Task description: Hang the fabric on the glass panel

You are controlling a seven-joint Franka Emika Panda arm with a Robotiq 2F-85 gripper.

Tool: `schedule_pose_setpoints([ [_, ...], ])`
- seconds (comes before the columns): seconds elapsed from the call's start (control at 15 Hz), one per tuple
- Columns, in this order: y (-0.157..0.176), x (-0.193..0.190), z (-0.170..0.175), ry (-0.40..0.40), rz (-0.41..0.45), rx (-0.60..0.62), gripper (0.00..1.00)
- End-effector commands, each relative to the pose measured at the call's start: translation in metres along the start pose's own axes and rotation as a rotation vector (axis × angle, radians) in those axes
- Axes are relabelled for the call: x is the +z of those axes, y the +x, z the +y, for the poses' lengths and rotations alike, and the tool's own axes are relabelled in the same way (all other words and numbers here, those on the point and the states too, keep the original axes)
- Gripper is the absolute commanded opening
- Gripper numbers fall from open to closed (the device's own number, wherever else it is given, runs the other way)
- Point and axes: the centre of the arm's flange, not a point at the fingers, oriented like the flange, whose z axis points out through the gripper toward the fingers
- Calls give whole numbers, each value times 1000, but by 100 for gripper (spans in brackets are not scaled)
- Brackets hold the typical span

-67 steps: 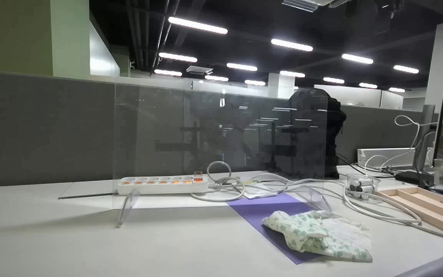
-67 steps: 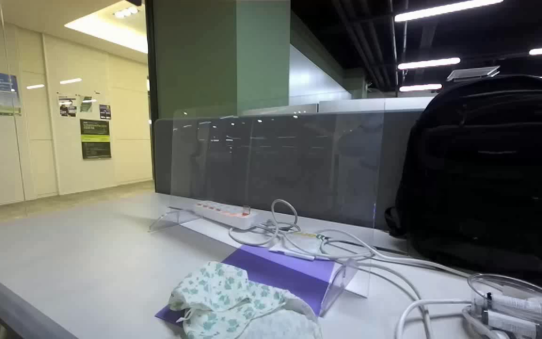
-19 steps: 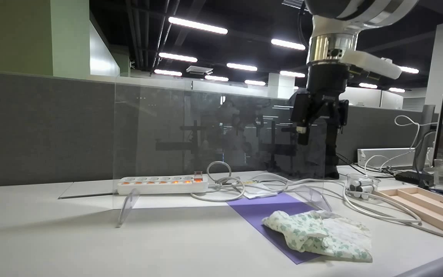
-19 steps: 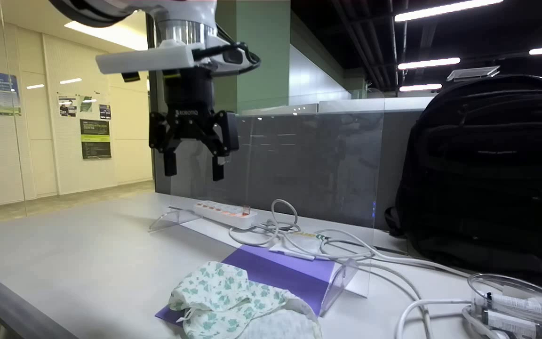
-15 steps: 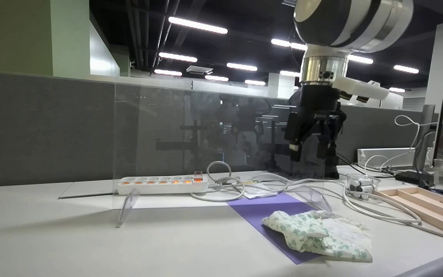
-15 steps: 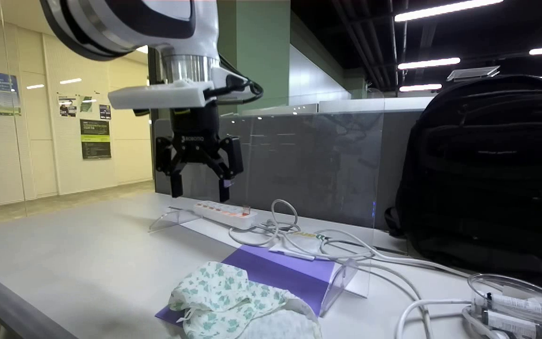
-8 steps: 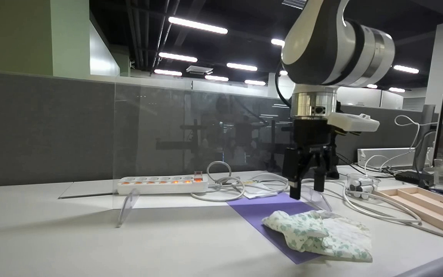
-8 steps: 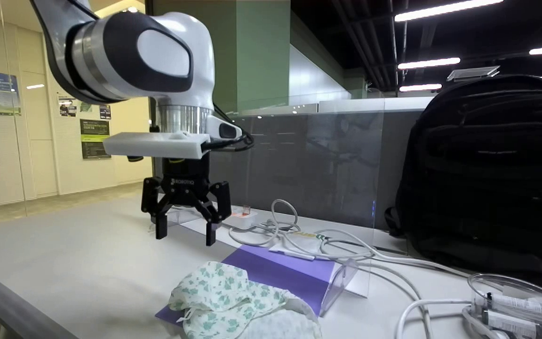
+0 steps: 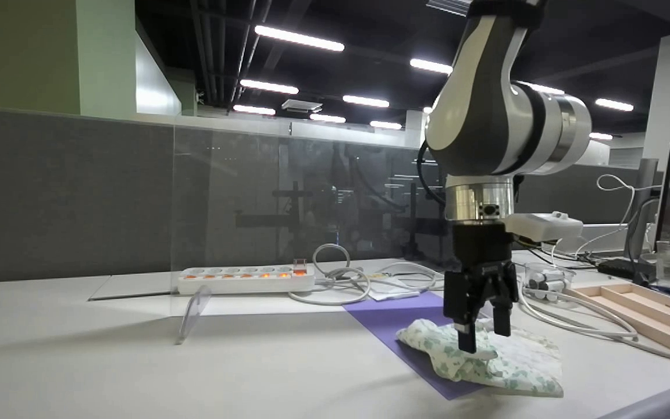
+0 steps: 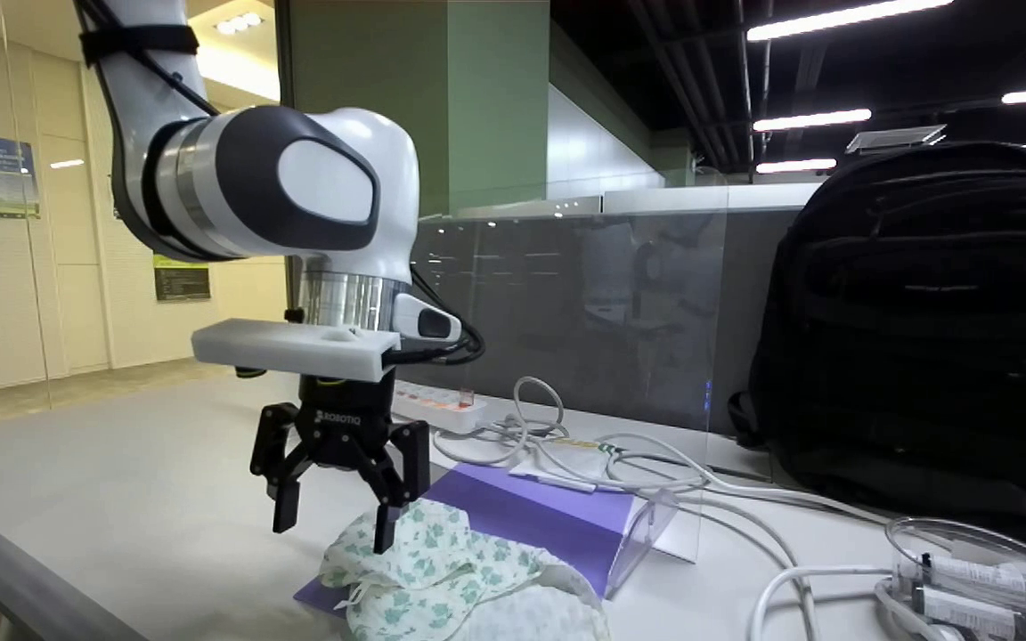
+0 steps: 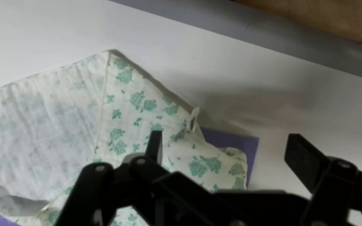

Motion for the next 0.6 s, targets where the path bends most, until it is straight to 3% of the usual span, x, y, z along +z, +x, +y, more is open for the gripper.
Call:
schedule_pose_setpoints([
  [0.0, 11, 11, 10, -13, -8, 8, 100],
  [0.27, 17, 15, 14, -38, 1, -5, 100],
  [0.33, 19, 16, 14, -38, 5, -6, 75],
  [0.4, 20, 17, 14, -42, 6, -8, 74],
  [0.53, 22, 18, 15, -44, 9, -13, 60],
])
